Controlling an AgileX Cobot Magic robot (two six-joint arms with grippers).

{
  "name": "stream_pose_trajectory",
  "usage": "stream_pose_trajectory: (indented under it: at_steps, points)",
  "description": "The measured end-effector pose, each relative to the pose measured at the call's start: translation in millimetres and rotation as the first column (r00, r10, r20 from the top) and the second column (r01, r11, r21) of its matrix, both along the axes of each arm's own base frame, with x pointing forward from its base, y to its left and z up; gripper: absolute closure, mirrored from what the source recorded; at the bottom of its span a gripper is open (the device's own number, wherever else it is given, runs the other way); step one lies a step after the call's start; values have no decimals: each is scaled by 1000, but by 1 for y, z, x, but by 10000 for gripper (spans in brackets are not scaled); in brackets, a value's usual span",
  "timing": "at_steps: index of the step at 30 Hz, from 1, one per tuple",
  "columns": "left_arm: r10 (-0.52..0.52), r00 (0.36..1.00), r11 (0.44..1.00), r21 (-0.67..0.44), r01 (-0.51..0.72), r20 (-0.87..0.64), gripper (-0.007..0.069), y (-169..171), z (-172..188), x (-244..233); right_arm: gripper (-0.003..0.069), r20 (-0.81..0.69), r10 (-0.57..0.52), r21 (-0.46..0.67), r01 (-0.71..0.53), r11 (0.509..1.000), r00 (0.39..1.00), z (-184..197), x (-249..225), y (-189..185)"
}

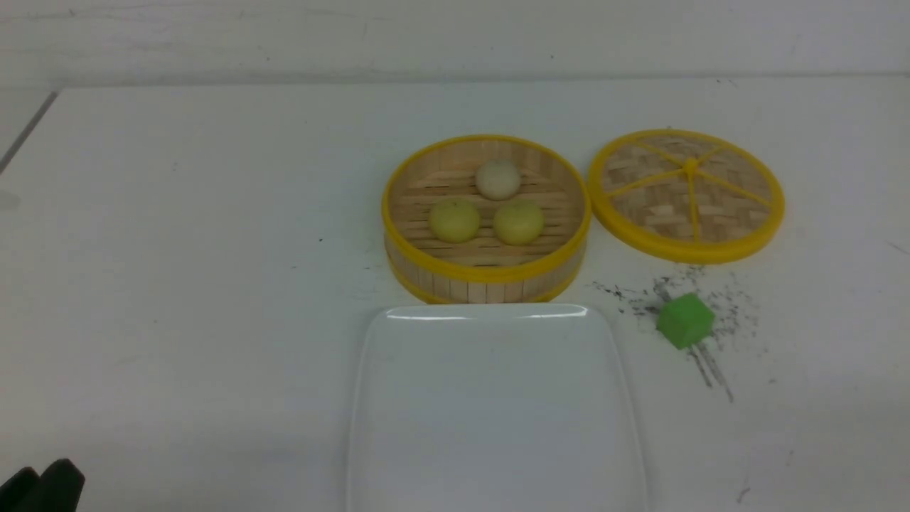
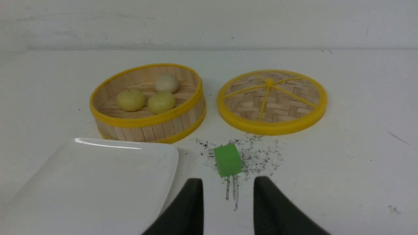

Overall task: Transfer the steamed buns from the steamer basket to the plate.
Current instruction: Use the right arm to grab the steamed stuffed bun that is closest to it

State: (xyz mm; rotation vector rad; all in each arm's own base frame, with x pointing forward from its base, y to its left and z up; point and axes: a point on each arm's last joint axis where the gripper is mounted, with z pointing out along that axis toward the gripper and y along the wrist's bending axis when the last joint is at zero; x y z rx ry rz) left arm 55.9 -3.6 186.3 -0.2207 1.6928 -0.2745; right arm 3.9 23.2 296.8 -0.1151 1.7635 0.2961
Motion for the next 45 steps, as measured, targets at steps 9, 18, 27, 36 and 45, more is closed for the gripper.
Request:
stream_pose_trajectory:
  at_steps: [9,18,27,36,45]
  points:
    - [17,1000,969,-245,-11,23,383,-1,4,0,419,14,31,-24,-31,999,999,1,-1,2]
    - [14,1000,916,-401,-5,21,375,-3,5,0,419,-46,70,-74,-74,995,996,-6,-3,5]
    - [-117,981,953,-261,156,158,372,-9,78,-16,419,-98,128,-59,-134,989,987,16,14,10]
    - [-156,986,976,-141,164,63,393,-13,118,-1,419,-246,207,-69,-230,971,947,61,93,16]
    - [-147,989,987,-67,147,-3,393,-14,117,25,419,-309,418,-61,-457,888,854,148,224,32]
